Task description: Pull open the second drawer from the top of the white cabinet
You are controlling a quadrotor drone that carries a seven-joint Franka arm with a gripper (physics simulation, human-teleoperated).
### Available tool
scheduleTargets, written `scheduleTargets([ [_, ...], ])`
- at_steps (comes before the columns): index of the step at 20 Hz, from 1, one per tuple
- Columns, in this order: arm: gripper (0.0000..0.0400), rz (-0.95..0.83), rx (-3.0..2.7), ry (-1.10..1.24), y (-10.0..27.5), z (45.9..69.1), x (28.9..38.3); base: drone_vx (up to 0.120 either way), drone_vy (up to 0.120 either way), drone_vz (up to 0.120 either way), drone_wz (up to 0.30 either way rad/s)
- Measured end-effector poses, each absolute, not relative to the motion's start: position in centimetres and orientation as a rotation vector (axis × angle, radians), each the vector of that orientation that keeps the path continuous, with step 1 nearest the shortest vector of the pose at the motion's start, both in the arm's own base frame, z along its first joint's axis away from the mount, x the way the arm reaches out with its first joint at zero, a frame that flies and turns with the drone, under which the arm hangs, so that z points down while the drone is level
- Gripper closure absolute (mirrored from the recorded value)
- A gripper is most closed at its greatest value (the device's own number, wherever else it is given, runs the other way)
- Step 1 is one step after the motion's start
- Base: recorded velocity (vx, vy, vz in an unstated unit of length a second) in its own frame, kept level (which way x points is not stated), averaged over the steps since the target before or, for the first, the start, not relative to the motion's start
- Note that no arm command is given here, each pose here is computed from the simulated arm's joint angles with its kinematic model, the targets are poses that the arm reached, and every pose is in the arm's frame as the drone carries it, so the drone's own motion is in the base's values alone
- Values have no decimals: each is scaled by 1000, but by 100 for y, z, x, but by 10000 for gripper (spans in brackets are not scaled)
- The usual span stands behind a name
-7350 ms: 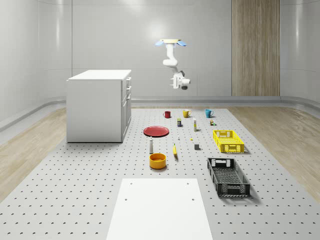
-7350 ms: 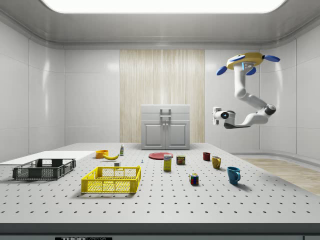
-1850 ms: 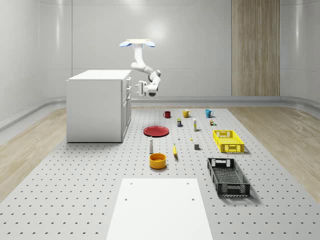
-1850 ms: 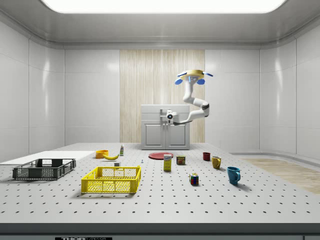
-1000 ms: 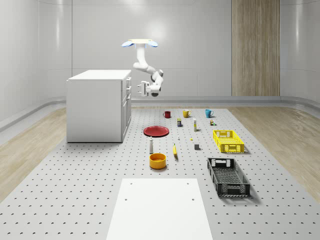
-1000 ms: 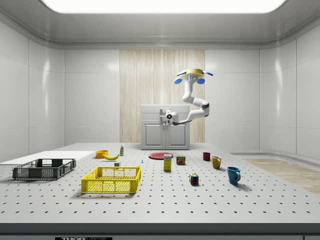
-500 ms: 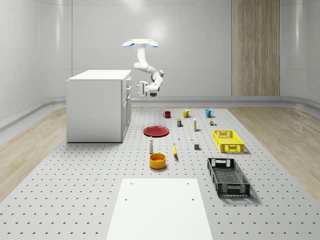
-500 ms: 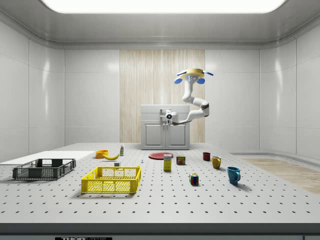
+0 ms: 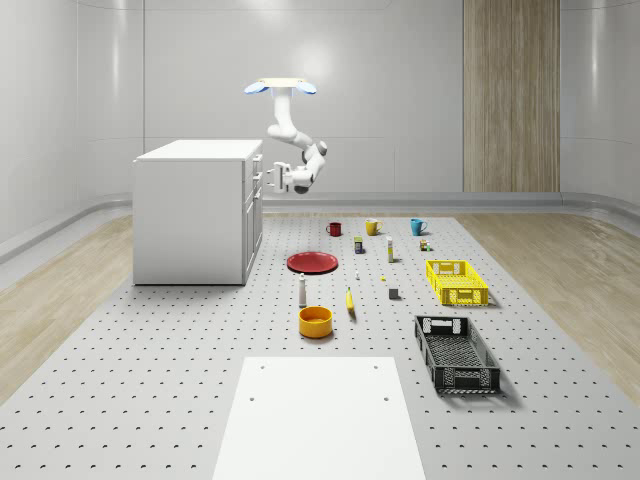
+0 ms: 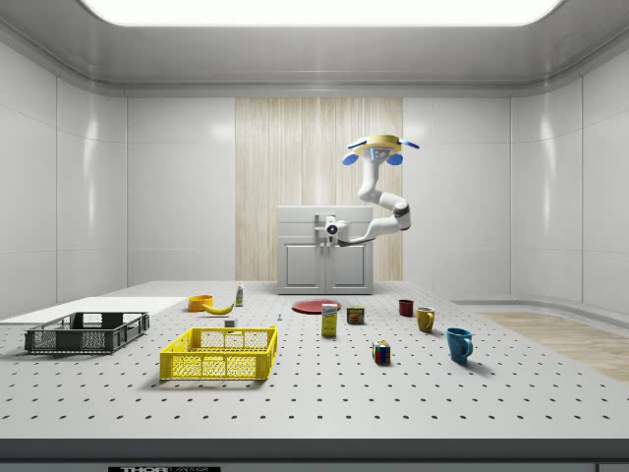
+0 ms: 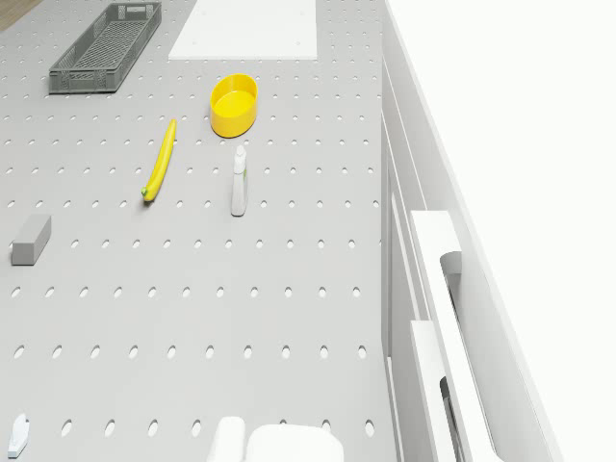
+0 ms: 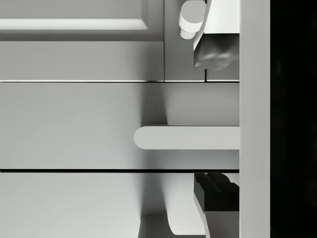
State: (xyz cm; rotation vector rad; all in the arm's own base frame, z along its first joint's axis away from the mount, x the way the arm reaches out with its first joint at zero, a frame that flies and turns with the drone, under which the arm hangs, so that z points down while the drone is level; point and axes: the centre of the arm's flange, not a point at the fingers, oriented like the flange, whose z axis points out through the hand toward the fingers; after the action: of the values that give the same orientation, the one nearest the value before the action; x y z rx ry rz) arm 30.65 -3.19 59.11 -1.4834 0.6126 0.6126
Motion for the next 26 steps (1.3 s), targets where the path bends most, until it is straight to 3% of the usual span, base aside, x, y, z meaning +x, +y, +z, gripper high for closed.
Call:
scheduleTargets([
  [15,100,613,-1483,612,48,5911,3065,0,0,0,0],
  [26,100,613,-1483,612,115,5936,3066,0,0,0,0],
])
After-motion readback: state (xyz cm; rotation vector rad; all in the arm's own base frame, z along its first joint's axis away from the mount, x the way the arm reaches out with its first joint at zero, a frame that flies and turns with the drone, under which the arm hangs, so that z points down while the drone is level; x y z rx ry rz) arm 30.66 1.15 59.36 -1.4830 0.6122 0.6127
